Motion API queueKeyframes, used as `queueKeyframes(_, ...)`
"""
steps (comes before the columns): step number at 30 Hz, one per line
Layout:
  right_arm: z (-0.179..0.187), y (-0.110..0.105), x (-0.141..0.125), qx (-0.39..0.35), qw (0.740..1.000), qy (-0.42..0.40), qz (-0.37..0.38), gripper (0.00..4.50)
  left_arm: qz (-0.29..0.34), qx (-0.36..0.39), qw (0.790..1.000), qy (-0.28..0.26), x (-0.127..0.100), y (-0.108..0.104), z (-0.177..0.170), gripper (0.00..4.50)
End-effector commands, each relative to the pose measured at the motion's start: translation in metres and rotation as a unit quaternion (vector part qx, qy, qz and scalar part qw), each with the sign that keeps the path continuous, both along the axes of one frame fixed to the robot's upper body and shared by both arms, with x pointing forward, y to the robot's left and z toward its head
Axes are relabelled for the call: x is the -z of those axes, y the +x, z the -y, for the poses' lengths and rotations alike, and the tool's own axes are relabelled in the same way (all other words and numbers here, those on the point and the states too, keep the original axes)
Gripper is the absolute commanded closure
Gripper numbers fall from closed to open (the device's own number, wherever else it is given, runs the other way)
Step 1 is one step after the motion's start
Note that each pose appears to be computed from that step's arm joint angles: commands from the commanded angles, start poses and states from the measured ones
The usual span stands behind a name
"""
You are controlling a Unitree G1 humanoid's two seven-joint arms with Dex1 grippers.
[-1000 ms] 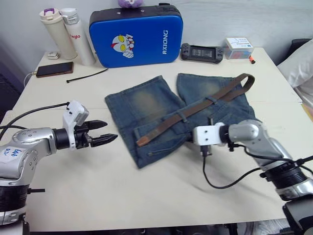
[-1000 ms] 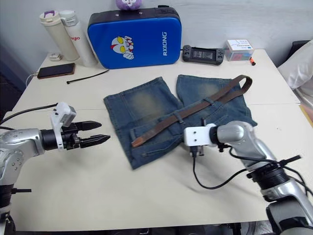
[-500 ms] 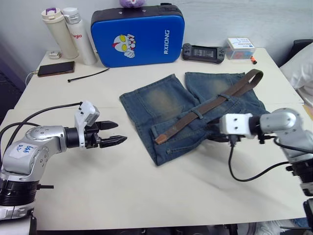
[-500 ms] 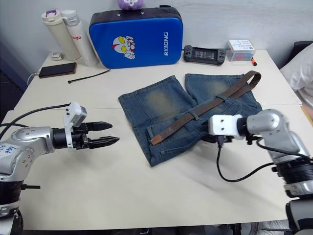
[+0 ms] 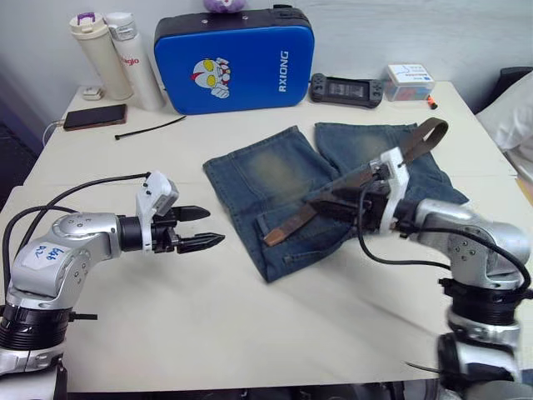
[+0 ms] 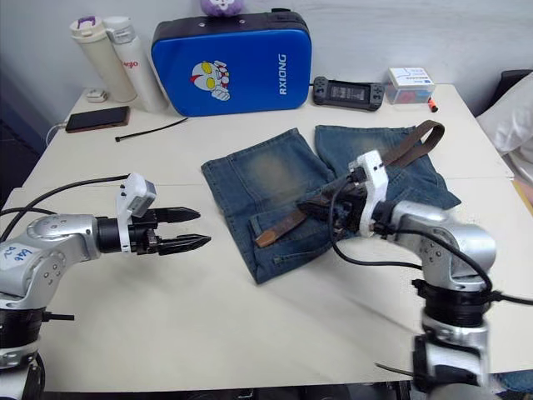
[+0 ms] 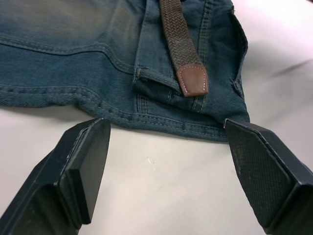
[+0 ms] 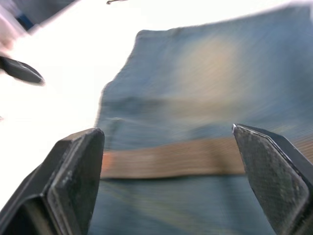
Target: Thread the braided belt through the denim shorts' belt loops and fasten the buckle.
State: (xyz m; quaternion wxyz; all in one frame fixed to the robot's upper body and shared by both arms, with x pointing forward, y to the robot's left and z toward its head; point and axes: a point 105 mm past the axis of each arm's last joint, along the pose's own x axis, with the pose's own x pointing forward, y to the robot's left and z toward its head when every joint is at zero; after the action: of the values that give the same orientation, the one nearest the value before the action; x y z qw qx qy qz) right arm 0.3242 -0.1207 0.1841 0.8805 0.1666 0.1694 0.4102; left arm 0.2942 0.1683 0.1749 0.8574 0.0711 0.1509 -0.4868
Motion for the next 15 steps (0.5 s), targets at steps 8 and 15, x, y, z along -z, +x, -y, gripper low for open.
queueKeyframes(8,0.007,0.012,0.016,0.077,0.975,0.143,-0.15,0.05,0.018,-0.003,1.0,0.0,-0.007,-0.006,0.001,0.42)
queueKeyframes(15,0.003,0.014,0.024,0.082,0.964,0.169,-0.19,0.05,0.02,-0.007,1.0,0.004,-0.007,-0.007,-0.001,0.42)
